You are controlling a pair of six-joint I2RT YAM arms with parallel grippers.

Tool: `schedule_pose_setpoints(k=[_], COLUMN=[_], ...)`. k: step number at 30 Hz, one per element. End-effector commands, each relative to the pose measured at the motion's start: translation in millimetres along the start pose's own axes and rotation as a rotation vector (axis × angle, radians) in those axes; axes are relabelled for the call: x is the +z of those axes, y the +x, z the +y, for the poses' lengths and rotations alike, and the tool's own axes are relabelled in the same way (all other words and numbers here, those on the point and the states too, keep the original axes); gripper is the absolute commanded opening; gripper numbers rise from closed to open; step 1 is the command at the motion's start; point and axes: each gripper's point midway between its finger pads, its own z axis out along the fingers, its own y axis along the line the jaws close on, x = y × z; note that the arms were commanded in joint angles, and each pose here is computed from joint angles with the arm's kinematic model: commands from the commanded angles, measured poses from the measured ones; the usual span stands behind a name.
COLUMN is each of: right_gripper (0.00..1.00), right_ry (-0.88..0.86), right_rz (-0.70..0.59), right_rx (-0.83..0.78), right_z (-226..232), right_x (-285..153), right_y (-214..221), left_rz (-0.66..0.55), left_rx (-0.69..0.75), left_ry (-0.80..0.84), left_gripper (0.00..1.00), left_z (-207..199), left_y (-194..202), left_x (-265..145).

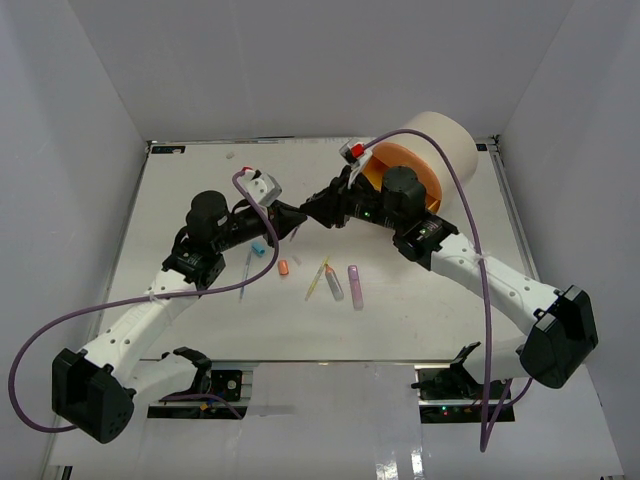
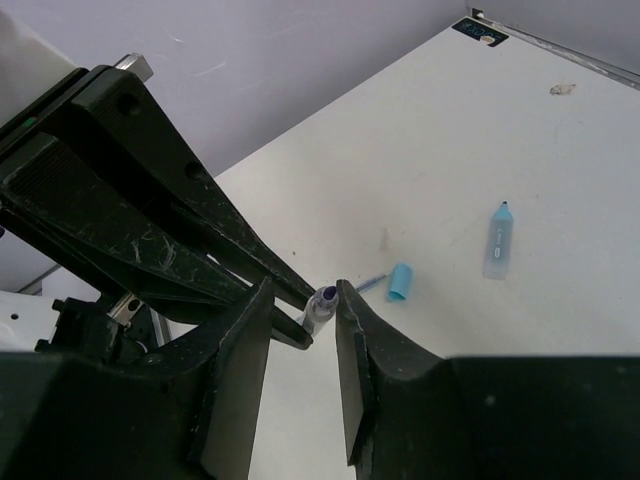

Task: Sort the stationery into containers
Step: Pick up the pen from the center of the board.

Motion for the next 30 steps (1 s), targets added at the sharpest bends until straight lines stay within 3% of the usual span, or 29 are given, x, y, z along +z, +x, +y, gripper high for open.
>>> schedule_pose_setpoints(k=[1,6,11,13,17,20,26,30], right_gripper=[0.37,0.28,0.13,0.08,0.08,0.08,0.08,0.08], right_ry=[-0.042,-0.042,-0.052,-0.054,-0.073,-0.094,-0.133,-0.151], right_rz=[-0.044,-0.035,-0.046,-0.057,-0.083,-0.092,-0.115,-0.124], right_rx=[-0.013,-0.009,-0.013,-0.018,-0.027,-0.026,-0.033,-0.039], right_z=[11,10,15,16,23,29,40,45], right_x=[5,5,3,1,-3,-6,-12,-16], right_y=[-12,-8,-13,-17,-28,-32,-40,-43], left_rz=[-0.050,-0.059,-0.054,-0.048,-0.038,-0.031,-0.013,-0.008], left_rx=[0.033,0.008,0.003,0.000,-0.010,-0.015,-0.024,-0.028], left_ry=[0.015,0.016,0.020,0.023,0.042,0.051,0.080,0.101], left_gripper=[0.00,0.00,0.03,0.10,0.47,0.56,0.55,0.47], left_z=[-6,-8,-8,-9,-11,-12,-15,-17], left_y=[-15,-17,-14,-12,-10,-7,0,2], left_x=[-5,-6,-6,-5,-4,-2,1,2])
